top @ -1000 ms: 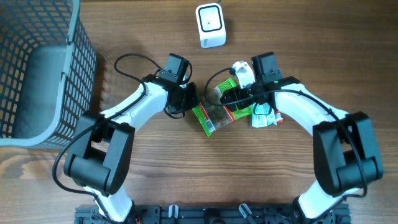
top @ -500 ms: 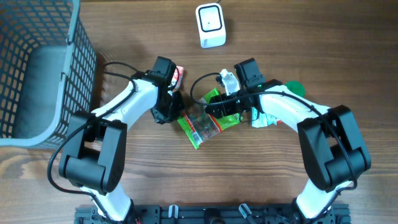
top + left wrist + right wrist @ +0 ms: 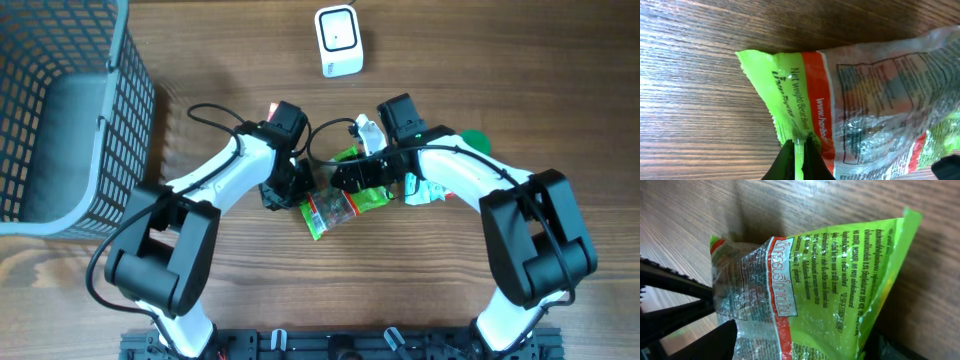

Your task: Scan the item barcode

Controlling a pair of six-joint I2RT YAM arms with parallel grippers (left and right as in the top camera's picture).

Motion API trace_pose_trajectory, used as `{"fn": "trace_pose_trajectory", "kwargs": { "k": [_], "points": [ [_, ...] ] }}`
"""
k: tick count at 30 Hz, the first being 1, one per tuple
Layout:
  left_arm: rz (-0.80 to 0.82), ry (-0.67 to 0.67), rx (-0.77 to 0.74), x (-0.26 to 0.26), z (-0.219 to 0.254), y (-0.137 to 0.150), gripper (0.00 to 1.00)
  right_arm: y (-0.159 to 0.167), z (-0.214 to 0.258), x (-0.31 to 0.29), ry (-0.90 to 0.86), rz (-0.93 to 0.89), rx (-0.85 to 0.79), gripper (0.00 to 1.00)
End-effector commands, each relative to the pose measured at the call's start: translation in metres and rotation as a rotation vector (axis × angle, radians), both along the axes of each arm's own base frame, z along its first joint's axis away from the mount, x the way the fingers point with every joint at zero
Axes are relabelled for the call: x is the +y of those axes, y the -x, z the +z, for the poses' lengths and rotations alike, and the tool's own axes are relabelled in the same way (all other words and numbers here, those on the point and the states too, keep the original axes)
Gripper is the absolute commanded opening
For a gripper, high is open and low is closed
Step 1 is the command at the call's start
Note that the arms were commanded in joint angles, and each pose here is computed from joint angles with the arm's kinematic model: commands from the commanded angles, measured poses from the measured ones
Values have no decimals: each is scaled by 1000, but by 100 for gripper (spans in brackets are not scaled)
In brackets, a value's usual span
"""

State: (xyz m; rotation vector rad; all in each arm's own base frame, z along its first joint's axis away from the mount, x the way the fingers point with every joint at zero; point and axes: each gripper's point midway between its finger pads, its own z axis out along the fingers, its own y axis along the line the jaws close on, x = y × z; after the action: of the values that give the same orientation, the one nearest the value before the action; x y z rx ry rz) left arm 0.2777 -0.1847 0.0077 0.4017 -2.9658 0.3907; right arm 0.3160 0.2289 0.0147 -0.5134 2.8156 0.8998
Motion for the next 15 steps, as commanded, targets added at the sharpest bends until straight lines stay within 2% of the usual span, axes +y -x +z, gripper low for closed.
{"fn": "trace_pose_trajectory", "kwargs": {
  "k": [1,3,6,11,13,15],
  "points": [
    [10,-19,43,0,-17,7,4,22,-15,-1,-7,-25,124,75],
    [10,-12,29,-2,-17,3,4,35,-25,-4,-10,-64,186,69],
    [10,-12,30,-2,-17,3,4,55,-18,12,-166,-16,246,62],
    [10,-12,29,-2,-17,3,4,56,-13,36,-245,-48,259,44],
    [9,-15,27,-1,-18,3,4,53,-8,44,-278,-38,242,46],
    [10,-36,17,2,-19,1,4,52,4,53,-353,-2,231,56]
  ]
}}
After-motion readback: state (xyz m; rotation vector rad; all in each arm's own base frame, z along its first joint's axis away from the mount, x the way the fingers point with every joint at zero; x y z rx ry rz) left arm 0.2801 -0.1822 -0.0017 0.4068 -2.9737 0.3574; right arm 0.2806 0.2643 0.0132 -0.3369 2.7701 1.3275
